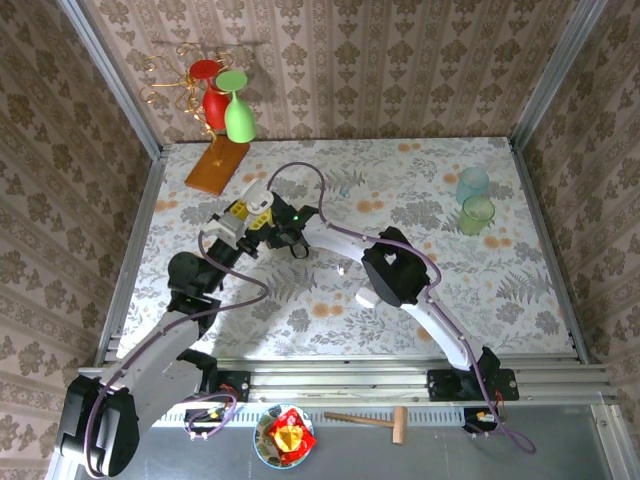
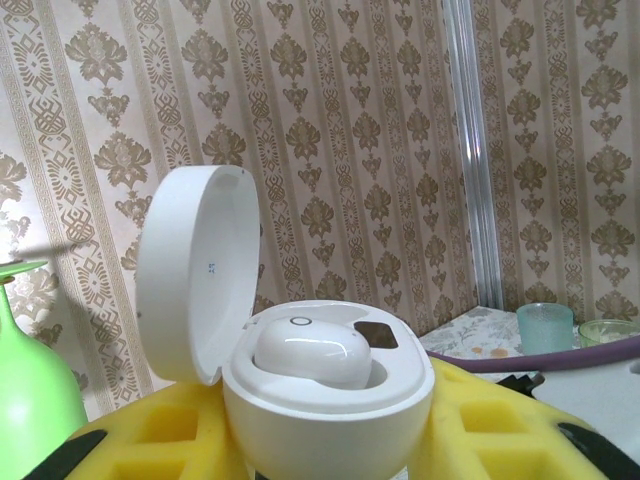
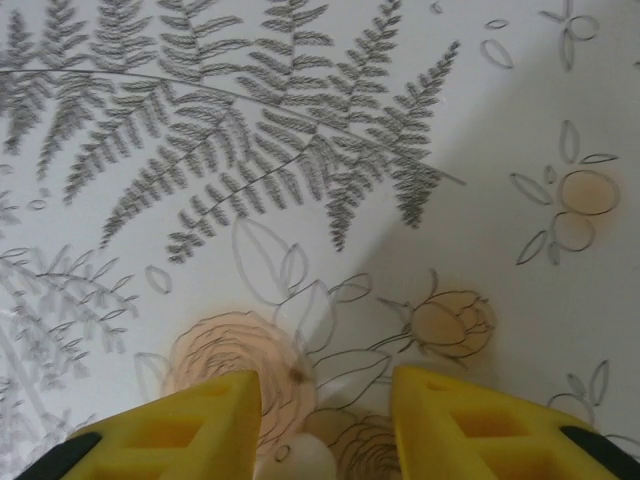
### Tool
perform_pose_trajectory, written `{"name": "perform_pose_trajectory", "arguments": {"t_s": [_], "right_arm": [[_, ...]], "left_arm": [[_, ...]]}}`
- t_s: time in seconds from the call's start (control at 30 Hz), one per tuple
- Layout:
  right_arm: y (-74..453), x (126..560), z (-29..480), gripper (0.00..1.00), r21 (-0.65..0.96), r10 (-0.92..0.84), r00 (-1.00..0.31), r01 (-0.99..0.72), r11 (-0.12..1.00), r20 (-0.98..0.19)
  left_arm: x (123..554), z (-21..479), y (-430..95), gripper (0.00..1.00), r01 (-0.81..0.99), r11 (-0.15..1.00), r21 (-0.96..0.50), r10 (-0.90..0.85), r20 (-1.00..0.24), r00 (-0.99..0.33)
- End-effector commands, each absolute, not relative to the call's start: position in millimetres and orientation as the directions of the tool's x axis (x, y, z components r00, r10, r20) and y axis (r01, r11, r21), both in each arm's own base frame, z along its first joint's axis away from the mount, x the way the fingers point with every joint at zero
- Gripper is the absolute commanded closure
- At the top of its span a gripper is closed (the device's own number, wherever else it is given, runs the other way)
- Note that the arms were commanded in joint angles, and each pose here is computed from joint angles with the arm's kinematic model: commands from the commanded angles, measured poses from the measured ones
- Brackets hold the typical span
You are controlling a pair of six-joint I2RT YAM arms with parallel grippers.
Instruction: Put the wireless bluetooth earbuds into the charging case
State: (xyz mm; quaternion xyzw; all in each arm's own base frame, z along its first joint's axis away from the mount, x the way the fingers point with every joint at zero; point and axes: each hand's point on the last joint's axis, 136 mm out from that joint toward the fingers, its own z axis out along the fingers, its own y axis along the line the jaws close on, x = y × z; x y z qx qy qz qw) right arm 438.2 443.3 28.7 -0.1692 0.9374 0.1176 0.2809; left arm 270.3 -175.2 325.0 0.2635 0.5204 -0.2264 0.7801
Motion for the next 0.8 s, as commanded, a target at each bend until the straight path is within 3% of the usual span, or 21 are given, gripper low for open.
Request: {"name": "perform_pose_trajectory", "arguments": {"t_s": [0.0,0.17,0.47,0.63,0.77], "right_arm": [[433.8,429.0,13.8,0.63,0.035,-0.314,-0.797,-0.386,0.922,-0.516],[432.6,422.6,9.5,0.69,0.010,-0.342,-0.797,-0.400,0.917,-0.498],[427.2,413.7,15.7,0.72,-0.021,-0.382,-0.787,-0.426,0.905,-0.485],[423.7,409.9,19.3,0.66,-0.024,-0.393,-0.785,-0.435,0.900,-0.479],[423.7,407.2,17.8,0.68,-0.019,-0.396,-0.790,-0.439,0.898,-0.469]], "left_arm": [[267.6,326.6,-174.2,0.78,0.615,0.764,0.194,-0.067,-0.925,0.375],[267.3,326.3,-175.0,0.78,0.619,0.761,0.193,-0.069,-0.925,0.373],[267.4,325.8,-176.3,0.78,0.622,0.759,0.193,-0.069,-0.926,0.371],[267.4,325.0,-177.3,0.78,0.624,0.757,0.193,-0.068,-0.927,0.369],[267.4,327.1,-177.3,0.78,0.623,0.757,0.195,-0.071,-0.924,0.375]]}}
